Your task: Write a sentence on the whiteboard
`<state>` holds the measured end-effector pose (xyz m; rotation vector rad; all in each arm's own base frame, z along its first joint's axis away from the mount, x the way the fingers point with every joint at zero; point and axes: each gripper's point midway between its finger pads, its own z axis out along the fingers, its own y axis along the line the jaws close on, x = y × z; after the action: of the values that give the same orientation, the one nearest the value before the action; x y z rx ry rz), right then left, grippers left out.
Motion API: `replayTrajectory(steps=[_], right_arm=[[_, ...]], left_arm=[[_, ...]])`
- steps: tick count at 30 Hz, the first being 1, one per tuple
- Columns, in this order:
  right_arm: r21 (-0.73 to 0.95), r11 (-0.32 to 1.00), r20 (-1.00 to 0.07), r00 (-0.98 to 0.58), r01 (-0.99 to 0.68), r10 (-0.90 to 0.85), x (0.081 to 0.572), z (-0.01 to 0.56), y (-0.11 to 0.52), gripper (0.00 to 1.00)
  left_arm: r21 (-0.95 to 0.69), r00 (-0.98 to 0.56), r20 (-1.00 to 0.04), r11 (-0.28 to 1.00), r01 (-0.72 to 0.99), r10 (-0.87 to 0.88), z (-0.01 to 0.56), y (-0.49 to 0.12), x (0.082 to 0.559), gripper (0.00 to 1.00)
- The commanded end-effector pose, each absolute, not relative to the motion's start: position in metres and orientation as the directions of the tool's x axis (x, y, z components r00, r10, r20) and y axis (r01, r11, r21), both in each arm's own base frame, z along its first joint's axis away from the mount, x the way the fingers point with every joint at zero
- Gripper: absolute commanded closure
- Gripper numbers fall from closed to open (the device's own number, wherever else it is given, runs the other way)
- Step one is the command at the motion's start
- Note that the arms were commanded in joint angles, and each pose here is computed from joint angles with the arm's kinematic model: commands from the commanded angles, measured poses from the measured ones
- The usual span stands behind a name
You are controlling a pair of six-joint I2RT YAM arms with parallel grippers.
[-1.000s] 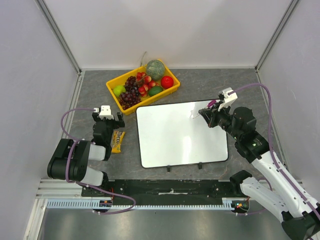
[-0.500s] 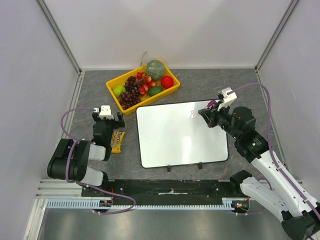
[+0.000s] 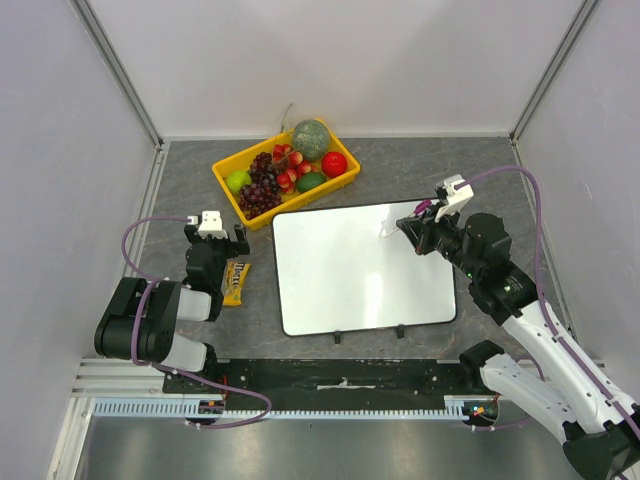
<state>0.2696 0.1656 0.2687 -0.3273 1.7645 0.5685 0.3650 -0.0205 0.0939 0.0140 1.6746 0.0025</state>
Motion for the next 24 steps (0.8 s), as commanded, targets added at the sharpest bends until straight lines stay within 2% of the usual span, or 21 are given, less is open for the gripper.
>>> replayTrajectory(steps=[1, 24], right_arm=[[0.21, 0.828, -0.97, -0.216, -0.52, 0.111, 0.273, 0.288, 0.17, 1.0], [0.247, 0.802, -0.962, -0.233, -0.543, 0.139, 0.275, 0.294, 0.179, 1.0]], left_arm=[[0.04, -0.056, -0.998, 0.999, 0.013, 0.041, 0.108, -0.019, 0.37, 0.0], [0.021, -0.067, -0.998, 1.0, -0.014, 0.02, 0.107, -0.014, 0.372, 0.0]])
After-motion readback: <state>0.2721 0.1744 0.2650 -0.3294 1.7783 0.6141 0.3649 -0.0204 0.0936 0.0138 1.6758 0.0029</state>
